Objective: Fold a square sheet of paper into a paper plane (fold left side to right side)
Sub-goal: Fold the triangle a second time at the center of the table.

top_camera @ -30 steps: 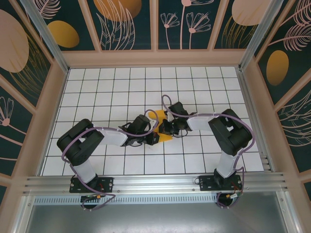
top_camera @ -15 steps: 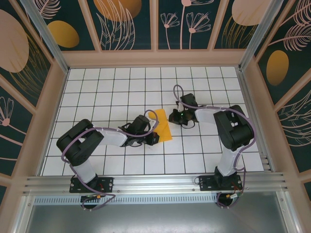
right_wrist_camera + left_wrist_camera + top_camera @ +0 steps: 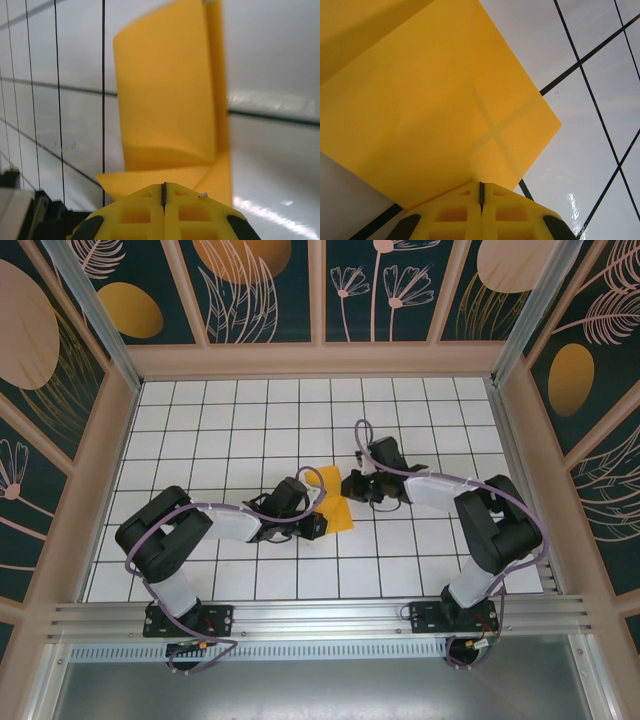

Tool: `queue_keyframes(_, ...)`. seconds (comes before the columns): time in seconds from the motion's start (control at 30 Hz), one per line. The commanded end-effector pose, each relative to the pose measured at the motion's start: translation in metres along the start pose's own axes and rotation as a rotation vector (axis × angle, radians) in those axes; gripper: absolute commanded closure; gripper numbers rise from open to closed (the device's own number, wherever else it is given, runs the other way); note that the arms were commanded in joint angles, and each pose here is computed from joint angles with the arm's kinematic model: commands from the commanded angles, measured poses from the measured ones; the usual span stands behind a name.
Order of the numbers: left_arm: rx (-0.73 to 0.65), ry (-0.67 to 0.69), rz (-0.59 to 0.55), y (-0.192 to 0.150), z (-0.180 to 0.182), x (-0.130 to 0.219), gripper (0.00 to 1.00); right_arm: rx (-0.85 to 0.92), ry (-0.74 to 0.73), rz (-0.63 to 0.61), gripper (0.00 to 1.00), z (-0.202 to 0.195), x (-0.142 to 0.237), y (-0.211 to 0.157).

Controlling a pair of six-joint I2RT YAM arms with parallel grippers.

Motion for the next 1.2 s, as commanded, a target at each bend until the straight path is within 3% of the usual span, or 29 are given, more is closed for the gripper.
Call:
queue_keyframes(0.0, 0.046, 0.065, 0.095, -0.02, 0.01, -0.001, 0.97, -0.027, 0.049, 0.039, 0.97, 0.004, -0.011, -0.012)
queue_keyframes(0.4, 0.043, 0.064, 0.092, -0.018, 0.009, -0.001, 0.97, -0.027, 0.034, 0.057, 0.97, 0.002, -0.033, 0.0)
queue_keyframes(0.53, 0.04, 0.061, 0.083, -0.015, 0.007, 0.001, 0.96, -0.054, -0.062, 0.075, 0.98, -0.009, -0.04, 0.0)
queue_keyframes(0.87, -0.032, -0.025, -0.036, 0.027, -0.028, 0.032, 0.94, -0.104, -0.16, 0.133, 0.98, -0.031, -0.044, -0.015)
queue_keyframes(1.17, -0.03, -0.015, 0.011, 0.026, -0.02, 0.01, 0.94, -0.1, -0.151, 0.132, 0.98, -0.028, -0.043, -0.013)
Point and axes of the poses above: each hand's point on the last joint's axis, 136 mm out from that joint toward the fingers, its own x axis back along the fingers, its own z axis along the line the jaws close on, y = z × x, the point moved 10 cm from there along x, back along the fingers, and after that the axes turned 5 degrees about -x, right-handed, at the moved point
